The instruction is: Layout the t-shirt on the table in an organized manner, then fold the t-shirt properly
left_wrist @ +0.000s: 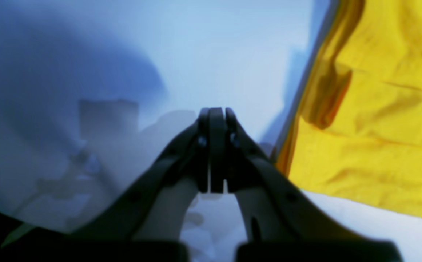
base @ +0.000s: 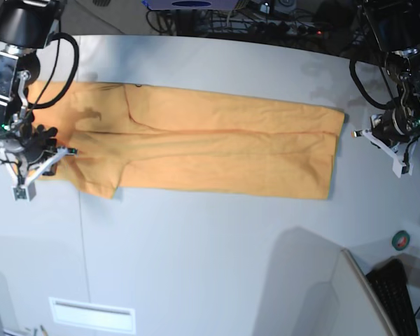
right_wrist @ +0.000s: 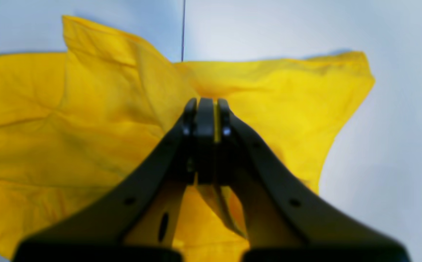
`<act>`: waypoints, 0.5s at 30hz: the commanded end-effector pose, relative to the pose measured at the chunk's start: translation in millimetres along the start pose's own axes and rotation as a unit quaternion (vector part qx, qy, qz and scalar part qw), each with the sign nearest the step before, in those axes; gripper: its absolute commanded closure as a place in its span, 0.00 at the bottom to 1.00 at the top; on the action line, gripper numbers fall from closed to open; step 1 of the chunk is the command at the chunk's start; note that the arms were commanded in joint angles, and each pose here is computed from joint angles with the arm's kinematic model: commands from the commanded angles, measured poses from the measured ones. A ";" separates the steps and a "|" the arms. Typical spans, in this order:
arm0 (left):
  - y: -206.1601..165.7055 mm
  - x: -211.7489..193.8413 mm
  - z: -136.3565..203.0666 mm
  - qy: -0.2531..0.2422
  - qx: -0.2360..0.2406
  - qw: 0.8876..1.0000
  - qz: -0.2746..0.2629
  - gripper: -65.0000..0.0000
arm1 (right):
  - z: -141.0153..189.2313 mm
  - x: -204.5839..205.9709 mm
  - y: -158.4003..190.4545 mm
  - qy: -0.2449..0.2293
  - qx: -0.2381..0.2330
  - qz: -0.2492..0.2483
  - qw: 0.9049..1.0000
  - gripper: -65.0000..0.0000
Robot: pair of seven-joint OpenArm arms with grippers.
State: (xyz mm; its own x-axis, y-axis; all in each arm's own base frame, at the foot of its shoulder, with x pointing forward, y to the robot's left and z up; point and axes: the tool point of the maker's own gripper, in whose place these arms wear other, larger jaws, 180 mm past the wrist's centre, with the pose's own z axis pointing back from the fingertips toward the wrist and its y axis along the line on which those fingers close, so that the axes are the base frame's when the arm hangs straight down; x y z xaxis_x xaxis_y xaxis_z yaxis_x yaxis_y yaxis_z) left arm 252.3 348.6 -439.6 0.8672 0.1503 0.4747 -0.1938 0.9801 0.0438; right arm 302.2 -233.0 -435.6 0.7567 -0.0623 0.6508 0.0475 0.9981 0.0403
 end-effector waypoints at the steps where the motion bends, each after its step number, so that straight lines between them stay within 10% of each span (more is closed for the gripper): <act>1: 6.9 19.2 6.4 -0.025 0.007 1.000 -0.006 1.00 | 5.6 12.1 -4.9 -0.020 -0.005 0.004 1.000 1.00; 15: 6.3 20.2 6.1 -0.026 0.006 1.000 -0.006 1.00 | 19.1 -43.4 7.7 0.008 -0.009 -0.072 0.997 1.00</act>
State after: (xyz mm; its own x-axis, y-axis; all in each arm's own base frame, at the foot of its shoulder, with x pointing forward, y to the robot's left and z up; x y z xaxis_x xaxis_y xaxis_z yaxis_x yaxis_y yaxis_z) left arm 255.1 347.9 -438.4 0.8653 0.1484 0.4789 -0.1917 0.9805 0.0425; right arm 249.3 -219.3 -458.4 0.7753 -0.2101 0.5956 0.1718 0.9776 0.1212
